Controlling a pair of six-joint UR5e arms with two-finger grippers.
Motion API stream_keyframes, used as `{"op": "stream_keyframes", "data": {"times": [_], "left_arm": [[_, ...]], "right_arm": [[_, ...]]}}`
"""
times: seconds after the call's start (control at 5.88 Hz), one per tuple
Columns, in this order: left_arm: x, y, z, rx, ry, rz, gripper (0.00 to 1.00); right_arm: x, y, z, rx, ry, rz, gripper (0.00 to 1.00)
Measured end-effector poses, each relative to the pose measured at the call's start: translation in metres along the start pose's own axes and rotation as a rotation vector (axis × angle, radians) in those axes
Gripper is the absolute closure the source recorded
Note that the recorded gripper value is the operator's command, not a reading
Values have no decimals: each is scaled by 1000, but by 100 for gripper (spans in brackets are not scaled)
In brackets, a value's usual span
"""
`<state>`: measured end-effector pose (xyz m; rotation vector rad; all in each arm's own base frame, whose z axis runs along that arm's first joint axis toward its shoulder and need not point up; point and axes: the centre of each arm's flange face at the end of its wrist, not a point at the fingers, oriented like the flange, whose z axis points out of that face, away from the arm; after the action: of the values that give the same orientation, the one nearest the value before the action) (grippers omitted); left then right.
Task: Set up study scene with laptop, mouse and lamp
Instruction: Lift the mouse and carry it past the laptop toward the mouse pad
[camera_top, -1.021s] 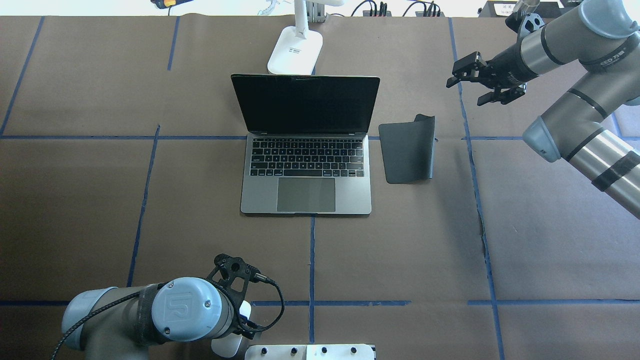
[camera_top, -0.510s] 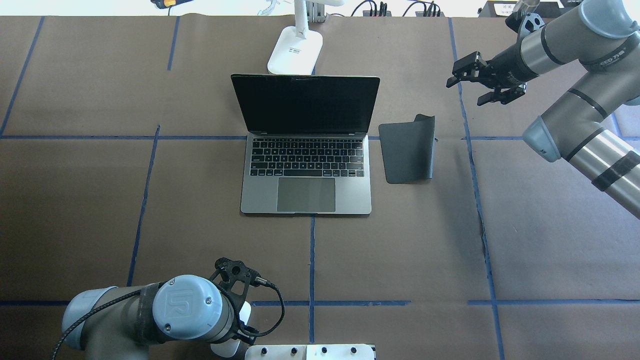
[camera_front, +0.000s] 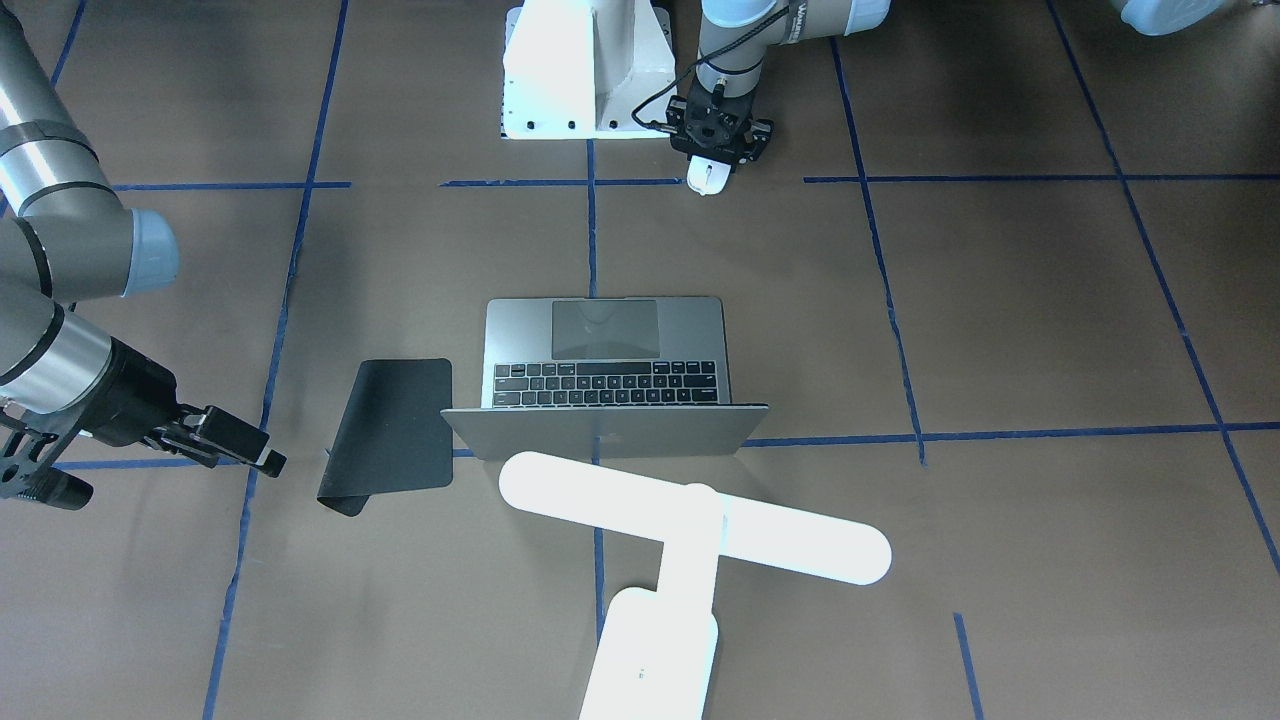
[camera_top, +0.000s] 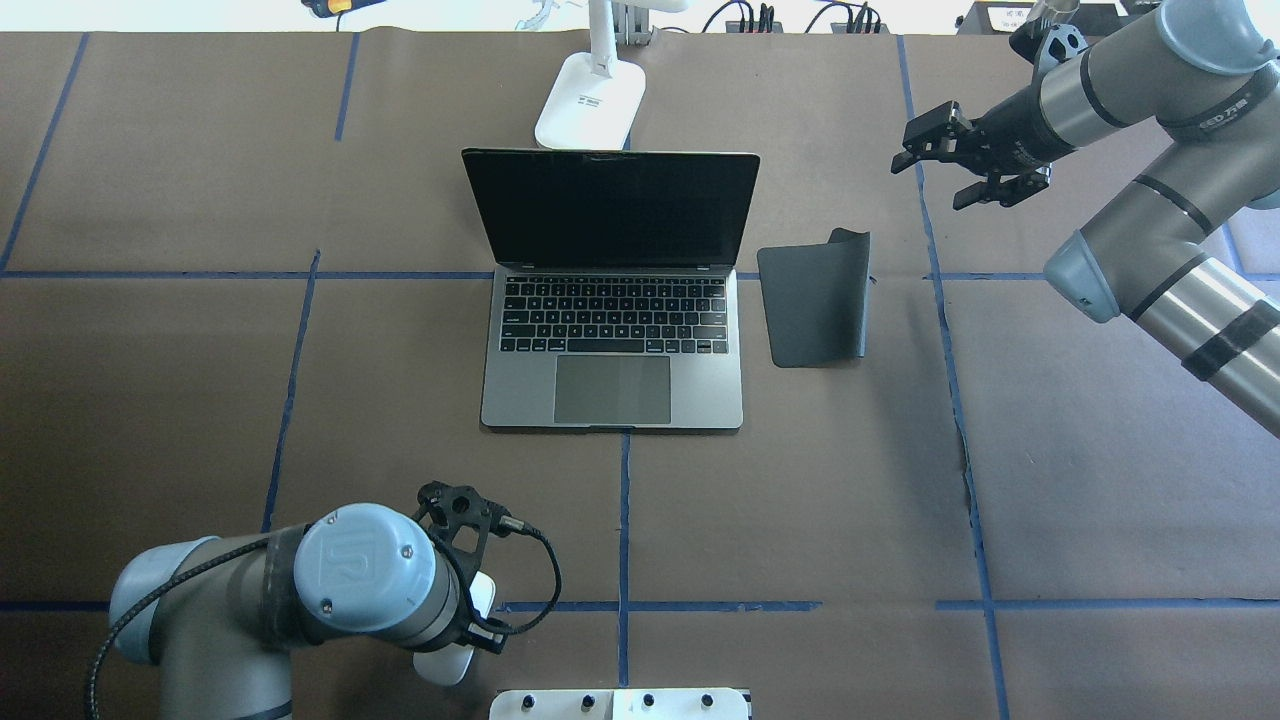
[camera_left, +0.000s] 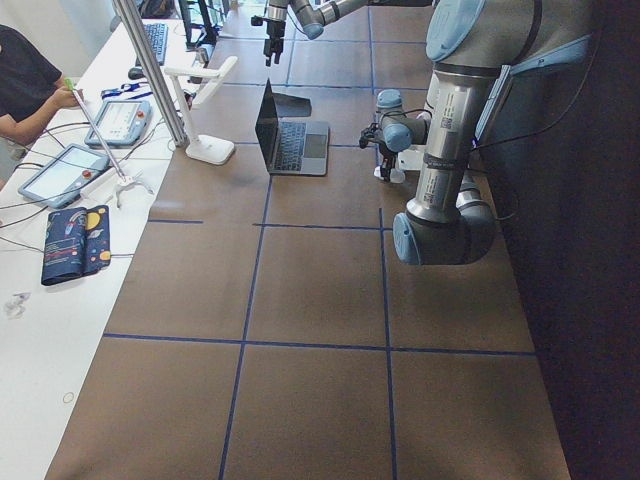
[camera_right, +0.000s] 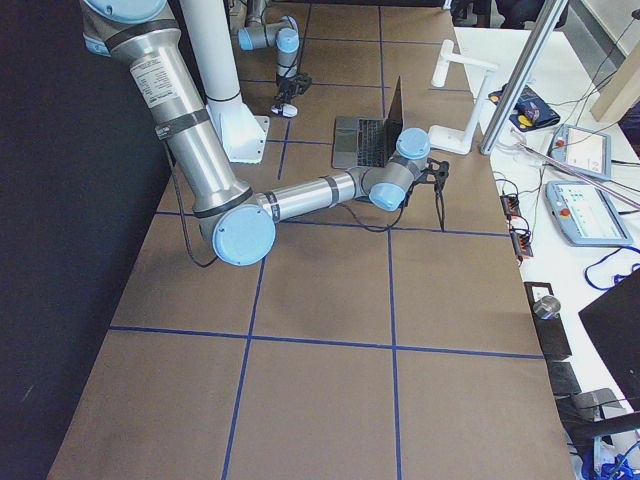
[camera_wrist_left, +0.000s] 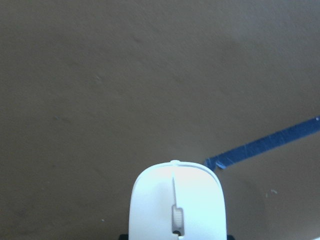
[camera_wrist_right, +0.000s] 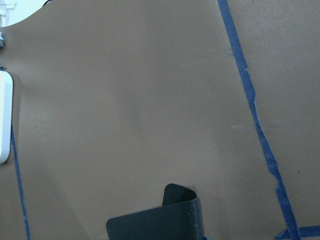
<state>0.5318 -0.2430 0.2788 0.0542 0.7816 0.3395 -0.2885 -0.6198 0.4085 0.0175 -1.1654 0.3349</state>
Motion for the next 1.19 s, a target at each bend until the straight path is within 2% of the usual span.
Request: {"op": "stream_keyframes", "data": {"times": [0.51, 1.19], "left_arm": [[27, -55, -50, 100, 65, -32, 97], [119, -131, -57, 142, 99, -60, 100]], "right_arm": [[-1, -2, -3, 3, -3, 1, 0], [9, -12, -15, 3, -5, 19, 0]]}}
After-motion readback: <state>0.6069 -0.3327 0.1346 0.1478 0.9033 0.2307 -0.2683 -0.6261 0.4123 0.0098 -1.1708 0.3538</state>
